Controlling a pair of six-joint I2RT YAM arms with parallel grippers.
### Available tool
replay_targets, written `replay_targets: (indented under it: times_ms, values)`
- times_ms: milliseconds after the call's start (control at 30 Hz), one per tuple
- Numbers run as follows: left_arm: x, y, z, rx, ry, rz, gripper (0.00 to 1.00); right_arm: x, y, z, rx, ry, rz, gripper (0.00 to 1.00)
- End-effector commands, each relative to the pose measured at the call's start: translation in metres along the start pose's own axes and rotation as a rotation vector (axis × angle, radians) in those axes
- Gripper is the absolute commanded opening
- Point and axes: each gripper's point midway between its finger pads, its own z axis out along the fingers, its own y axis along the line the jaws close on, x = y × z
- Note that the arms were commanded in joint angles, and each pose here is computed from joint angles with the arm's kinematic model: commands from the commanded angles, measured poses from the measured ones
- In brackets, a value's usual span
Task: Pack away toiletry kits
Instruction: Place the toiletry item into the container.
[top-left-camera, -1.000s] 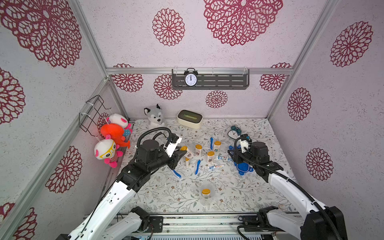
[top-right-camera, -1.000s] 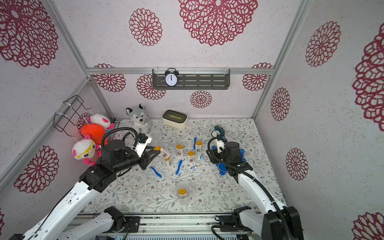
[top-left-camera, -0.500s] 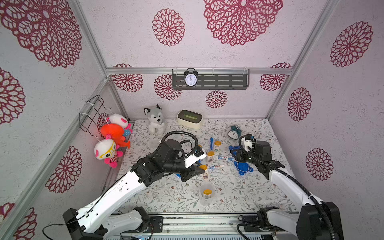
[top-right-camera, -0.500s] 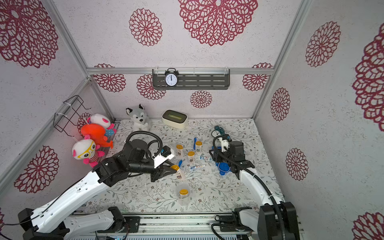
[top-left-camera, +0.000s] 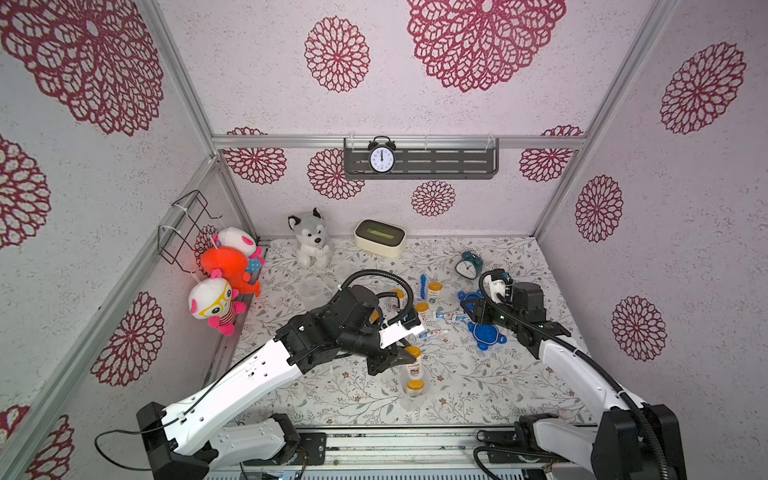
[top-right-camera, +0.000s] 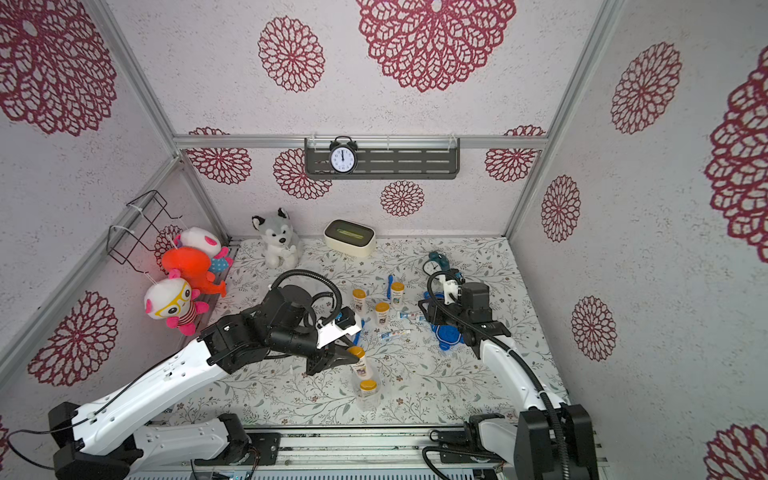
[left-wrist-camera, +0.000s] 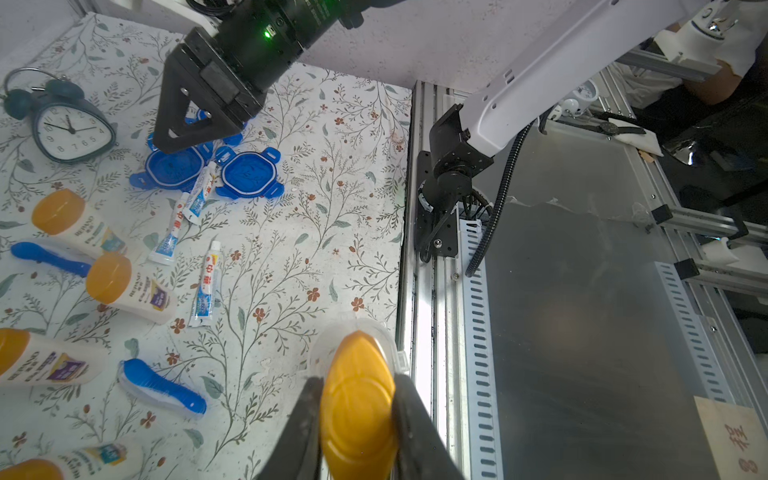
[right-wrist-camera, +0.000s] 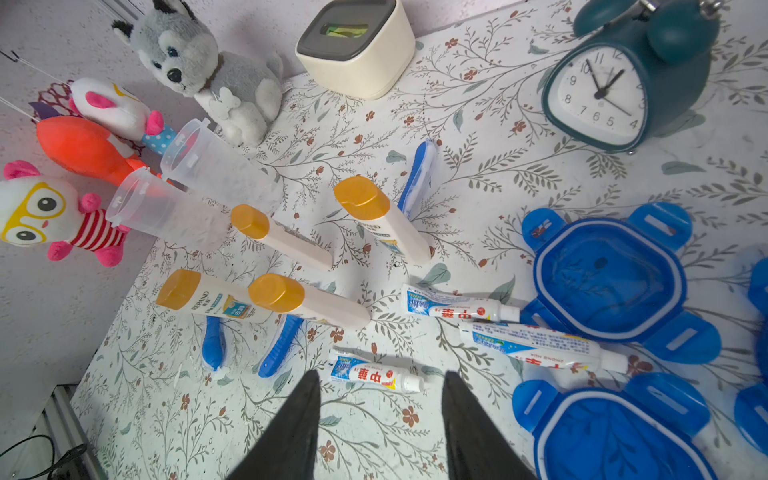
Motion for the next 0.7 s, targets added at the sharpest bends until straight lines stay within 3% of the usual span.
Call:
replay_targets:
  times_ms: [0, 667]
  values:
    - [-0.013, -0.010, -0.005, 0.013, -0.039, 0.049, 0.23, -0.004, 0.005, -0.003, -0.026, -0.024, -0.004, 0.49]
    - [0.007, -0.007, 0.015, 0.010, 0.030, 0.008, 0.20, 0.003, 0.005, -0.006, -0.033, -0.023, -0.003, 0.49]
